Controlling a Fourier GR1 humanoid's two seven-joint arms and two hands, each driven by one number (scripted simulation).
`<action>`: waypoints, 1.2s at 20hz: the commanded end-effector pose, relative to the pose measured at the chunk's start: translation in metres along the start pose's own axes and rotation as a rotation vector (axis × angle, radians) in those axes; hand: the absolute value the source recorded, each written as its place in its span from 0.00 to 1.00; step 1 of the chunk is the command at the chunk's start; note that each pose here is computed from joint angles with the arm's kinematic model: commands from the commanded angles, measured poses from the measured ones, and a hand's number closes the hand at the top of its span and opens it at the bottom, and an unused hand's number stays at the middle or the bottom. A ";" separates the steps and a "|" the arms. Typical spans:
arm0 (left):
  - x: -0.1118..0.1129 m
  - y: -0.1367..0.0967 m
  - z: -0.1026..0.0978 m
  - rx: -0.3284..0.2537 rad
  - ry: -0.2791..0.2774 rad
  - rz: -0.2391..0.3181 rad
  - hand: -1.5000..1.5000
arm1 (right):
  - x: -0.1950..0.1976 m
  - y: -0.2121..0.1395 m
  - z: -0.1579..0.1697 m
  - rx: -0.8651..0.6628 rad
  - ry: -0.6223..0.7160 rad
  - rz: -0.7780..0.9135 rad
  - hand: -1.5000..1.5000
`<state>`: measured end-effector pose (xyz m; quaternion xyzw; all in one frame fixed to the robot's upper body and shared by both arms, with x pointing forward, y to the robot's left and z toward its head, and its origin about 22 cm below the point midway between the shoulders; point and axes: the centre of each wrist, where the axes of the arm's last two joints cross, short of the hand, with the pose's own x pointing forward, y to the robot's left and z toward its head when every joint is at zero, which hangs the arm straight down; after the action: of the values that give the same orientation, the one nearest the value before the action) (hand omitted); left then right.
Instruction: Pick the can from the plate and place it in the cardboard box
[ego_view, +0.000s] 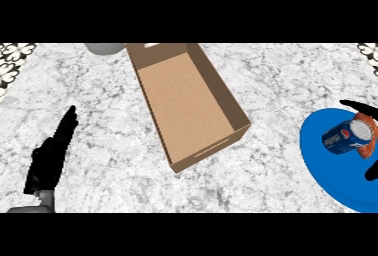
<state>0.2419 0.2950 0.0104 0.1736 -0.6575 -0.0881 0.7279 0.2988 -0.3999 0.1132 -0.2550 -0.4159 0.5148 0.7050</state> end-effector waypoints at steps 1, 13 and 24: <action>0.004 -0.012 0.004 0.005 -0.003 0.010 0.50 | 0.008 0.011 -0.009 0.010 -0.003 0.001 0.00; -0.004 -0.032 -0.004 -0.007 -0.022 -0.012 0.50 | -0.018 0.015 -0.021 0.029 0.010 0.023 0.00; -0.019 -0.001 0.013 -0.002 -0.014 -0.003 0.50 | -0.008 0.044 -0.029 -0.153 -0.018 0.111 1.00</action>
<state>0.2361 0.2891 0.0072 0.1703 -0.6578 -0.0906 0.7281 0.3045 -0.3941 0.0716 -0.2810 -0.4295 0.5220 0.6812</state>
